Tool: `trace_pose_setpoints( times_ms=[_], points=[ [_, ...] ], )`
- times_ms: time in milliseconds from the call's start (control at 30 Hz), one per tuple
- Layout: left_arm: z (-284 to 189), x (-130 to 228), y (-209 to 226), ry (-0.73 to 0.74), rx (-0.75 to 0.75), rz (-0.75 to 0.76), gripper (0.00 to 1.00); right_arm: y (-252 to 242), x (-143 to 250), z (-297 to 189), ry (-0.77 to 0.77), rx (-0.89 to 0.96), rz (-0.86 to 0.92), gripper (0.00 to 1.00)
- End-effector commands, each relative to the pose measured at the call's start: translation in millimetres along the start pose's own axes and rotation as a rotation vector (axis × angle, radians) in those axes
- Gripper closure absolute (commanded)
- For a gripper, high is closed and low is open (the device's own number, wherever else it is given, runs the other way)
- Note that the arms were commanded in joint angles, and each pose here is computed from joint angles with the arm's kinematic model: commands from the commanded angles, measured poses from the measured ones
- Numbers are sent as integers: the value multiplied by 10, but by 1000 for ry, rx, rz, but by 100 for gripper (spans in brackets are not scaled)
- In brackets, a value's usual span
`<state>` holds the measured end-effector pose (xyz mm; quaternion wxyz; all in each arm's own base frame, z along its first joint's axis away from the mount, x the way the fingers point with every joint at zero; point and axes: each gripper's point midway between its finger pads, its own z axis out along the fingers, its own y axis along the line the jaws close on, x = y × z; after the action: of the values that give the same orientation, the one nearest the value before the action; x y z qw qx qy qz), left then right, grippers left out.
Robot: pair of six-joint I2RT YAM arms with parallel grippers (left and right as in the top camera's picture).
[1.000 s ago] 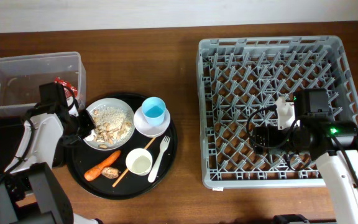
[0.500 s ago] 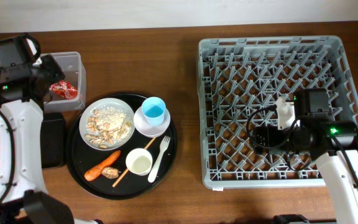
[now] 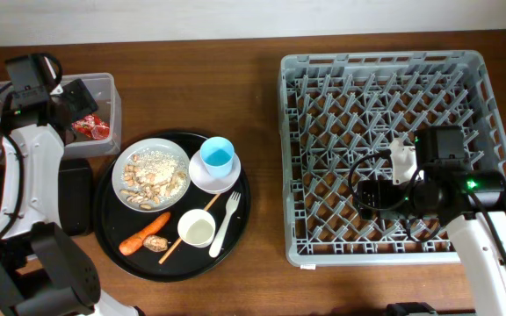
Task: Sort waste into correct bins and load items into the dishwasher rack
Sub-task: 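Carry the red wrapper left and drop it into the clear bin, then grasp the blue cup with the left gripper and lift it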
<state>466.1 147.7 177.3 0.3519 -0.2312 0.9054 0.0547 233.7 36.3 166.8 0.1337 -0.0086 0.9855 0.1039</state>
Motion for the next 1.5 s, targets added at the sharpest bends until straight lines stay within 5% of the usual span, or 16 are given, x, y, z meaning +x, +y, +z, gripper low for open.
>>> trace_pose_setpoints(
  times_ms=[0,200,433,500,633,767,967,1167,1267,1300,1333,1467],
  points=[
    [14,75,-65,38,40,6,22,3,-40,-41,-17,5,-7,2],
    [95,808,68,335,-17,24,27,3,-39,-41,-16,5,-7,1],
    [32,968,87,406,-20,26,27,0,-40,-41,-17,7,-8,1],
    [4,998,-87,425,81,6,36,-3,-40,-41,-17,9,-8,1],
    [-272,909,-456,399,252,3,36,-3,-40,-41,-17,9,-8,1],
    [-685,1056,-1281,363,378,192,36,-2,-46,-41,-19,8,-8,1],
    [-615,1890,-2027,525,424,414,37,-2,-47,-41,-19,9,-8,2],
    [-460,2144,-2035,588,369,452,46,-2,-48,-41,-20,9,-9,1],
    [-402,2281,-1969,645,341,459,60,-2,-48,-41,-20,9,-9,1],
    [-395,2283,-1970,645,341,459,85,-2,-48,-41,-20,9,-9,1],
    [-395,2274,-1977,642,342,459,96,-2,-48,-41,-20,9,-9,1],
    [-471,2061,-1968,623,348,433,100,-2,-48,-41,-20,9,-8,2]
  ],
)
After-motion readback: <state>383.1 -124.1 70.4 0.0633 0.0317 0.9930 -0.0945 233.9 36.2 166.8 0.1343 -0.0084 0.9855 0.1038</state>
